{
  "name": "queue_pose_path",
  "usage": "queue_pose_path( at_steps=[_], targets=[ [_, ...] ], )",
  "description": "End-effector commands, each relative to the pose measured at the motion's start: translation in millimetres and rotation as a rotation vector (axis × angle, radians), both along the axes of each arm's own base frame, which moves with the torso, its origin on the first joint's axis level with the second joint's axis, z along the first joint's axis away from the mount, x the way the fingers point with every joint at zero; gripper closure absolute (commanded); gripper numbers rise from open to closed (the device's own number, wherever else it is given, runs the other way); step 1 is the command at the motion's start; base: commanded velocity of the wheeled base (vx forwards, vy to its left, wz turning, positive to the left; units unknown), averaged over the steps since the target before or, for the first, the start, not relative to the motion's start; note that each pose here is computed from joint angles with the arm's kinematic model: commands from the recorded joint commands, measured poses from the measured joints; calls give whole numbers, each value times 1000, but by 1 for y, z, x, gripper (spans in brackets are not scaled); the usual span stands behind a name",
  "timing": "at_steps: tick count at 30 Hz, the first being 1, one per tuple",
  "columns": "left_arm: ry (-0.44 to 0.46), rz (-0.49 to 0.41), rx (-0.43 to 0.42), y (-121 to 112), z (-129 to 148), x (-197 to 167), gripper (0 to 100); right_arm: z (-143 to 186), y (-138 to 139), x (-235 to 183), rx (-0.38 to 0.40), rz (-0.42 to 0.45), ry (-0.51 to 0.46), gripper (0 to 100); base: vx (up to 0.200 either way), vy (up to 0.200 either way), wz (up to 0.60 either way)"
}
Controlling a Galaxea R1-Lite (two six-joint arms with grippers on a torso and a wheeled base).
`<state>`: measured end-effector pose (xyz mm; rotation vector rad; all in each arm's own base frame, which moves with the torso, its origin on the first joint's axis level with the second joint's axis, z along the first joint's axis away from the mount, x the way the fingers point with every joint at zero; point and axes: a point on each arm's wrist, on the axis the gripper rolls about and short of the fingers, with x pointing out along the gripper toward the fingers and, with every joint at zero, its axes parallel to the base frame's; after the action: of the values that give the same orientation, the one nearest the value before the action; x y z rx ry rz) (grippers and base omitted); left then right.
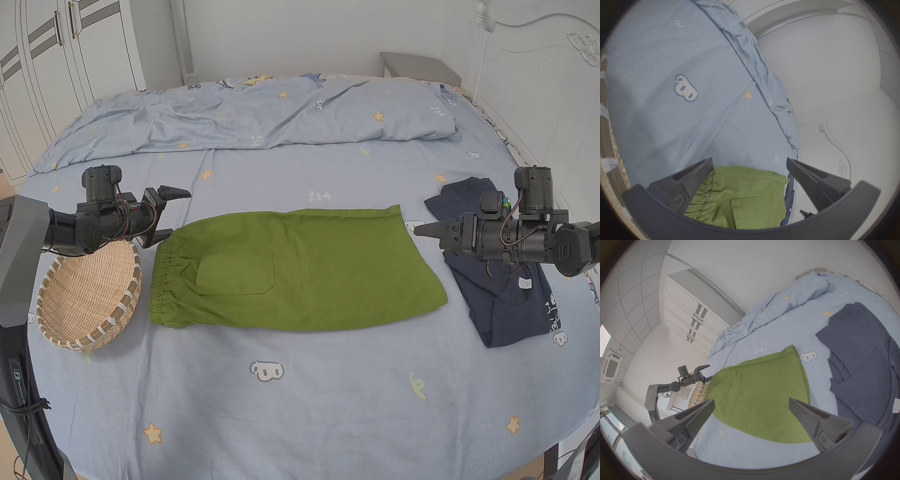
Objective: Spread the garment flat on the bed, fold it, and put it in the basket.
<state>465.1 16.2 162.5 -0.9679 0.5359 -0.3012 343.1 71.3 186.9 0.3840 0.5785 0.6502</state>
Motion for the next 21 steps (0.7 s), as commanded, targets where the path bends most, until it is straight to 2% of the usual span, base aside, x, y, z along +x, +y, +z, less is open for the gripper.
queue_pose_path(
  at_steps=[1,2,4,5,10,13,17,20,21],
  targets=[
    [-5,-3,3,-1,4,-4,0,8,-2,-4,4,-4,-21,0,0,0,0],
    [-32,0,11,-2,20,-15,0,8,-3,-5,4,-4,-21,0,0,0,0],
    [-42,-5,8,-2,27,-21,0,8,-3,-5,5,-4,-24,0,0,0,0],
    [-75,-8,9,-3,40,-34,0,9,-3,-5,5,-4,-27,0,0,0,0],
    [-138,-19,12,-7,47,-55,0,12,-3,-7,7,-5,-34,0,0,0,0],
    [-144,-46,16,-20,34,-77,0,17,-4,-10,10,-4,-46,0,0,0,0],
    [-144,-79,76,-29,-5,-101,0,22,-4,-14,23,17,-57,0,0,0,0],
    [-144,-79,76,-29,-5,-101,0,22,-4,-14,23,17,-57,0,0,0,0],
    [-110,-88,84,-31,-30,-127,0,24,-3,-22,29,36,-61,0,0,0,0]
  ],
)
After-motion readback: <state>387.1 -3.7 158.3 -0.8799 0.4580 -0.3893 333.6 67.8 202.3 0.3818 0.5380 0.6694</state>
